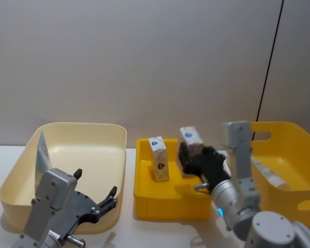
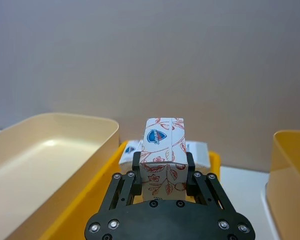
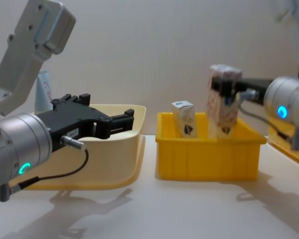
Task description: Bimanual collaborative sorting of washing and personal care products
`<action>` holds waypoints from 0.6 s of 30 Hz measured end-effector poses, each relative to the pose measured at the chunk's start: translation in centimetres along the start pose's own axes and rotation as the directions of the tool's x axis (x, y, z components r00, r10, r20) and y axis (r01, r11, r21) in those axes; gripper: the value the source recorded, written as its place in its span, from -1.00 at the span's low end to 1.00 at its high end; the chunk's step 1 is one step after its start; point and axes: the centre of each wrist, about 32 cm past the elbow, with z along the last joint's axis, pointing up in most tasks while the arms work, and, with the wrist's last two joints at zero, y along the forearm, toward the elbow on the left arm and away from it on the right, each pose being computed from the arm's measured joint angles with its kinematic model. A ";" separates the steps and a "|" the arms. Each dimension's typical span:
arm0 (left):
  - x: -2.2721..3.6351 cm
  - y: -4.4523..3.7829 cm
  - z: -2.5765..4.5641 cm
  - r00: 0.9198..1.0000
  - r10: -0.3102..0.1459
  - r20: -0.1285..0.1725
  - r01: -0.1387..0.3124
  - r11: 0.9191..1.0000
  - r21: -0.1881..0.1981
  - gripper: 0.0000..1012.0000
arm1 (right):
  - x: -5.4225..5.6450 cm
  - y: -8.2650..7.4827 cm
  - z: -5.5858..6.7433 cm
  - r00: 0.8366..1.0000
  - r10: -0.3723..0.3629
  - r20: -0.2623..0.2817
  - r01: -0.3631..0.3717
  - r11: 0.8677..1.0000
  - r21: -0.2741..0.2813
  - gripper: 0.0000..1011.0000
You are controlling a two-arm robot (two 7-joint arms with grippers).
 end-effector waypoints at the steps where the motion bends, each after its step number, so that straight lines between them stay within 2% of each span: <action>1: 0.00 0.00 0.00 1.000 0.000 0.000 0.000 1.000 0.000 0.98 | 0.1 -0.1 0.2 1.000 -0.002 0.001 0.002 1.000 0.009 -0.11; 7: 0.00 0.00 0.00 1.000 0.000 0.000 0.000 1.000 0.000 0.98 | 1.8 -0.9 1.8 0.999 -0.033 0.006 0.032 0.995 0.089 -0.11; 10: 0.00 0.00 0.00 1.000 0.000 0.000 0.000 1.000 0.000 0.98 | 3.2 -1.7 2.8 0.998 -0.066 0.006 0.065 0.989 0.134 -0.11; 15: 0.00 0.00 0.00 1.000 0.000 0.000 0.000 1.000 0.000 0.98 | 4.9 -3.0 3.6 0.993 -0.114 0.003 0.112 0.980 0.164 -0.11; 18: 0.00 0.00 0.00 1.000 0.000 0.000 0.000 1.000 0.000 0.98 | 5.9 -4.0 4.0 0.990 -0.144 0.001 0.142 0.976 0.165 -0.11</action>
